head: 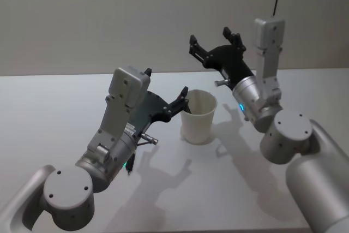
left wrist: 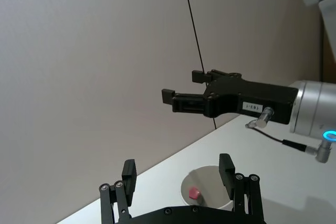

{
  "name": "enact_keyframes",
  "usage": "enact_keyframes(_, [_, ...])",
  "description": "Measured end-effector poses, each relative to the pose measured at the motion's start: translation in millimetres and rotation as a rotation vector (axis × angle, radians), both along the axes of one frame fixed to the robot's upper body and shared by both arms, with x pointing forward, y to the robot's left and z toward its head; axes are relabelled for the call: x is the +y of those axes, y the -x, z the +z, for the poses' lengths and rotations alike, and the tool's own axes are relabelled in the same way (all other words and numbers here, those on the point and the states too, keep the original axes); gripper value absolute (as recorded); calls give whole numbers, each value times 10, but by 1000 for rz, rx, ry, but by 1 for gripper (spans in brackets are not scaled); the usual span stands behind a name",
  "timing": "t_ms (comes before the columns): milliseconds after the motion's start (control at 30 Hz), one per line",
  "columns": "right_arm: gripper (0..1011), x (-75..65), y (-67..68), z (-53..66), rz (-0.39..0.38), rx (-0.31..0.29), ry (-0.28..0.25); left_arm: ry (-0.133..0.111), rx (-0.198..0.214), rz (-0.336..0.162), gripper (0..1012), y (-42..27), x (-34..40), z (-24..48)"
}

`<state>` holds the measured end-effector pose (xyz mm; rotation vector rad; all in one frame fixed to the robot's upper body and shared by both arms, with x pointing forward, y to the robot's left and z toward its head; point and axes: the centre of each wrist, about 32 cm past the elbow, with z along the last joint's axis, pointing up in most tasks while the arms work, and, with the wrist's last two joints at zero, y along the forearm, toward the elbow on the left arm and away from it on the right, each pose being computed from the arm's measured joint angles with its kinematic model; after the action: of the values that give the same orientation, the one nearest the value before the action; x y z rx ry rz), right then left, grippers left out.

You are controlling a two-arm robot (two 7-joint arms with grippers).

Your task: Place the pen into the pen holder.

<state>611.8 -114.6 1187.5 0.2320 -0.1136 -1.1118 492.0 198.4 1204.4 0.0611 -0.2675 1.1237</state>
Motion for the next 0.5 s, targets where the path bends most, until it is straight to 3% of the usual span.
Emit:
enact_keyframes(200, [1002, -86, 150, 140, -38, 23, 14, 0, 0, 0, 1002, 0, 0, 0])
enact_keyframes(500, [1002, -243, 336, 238, -87, 41, 17, 0, 0, 0, 1002, 0, 0, 0])
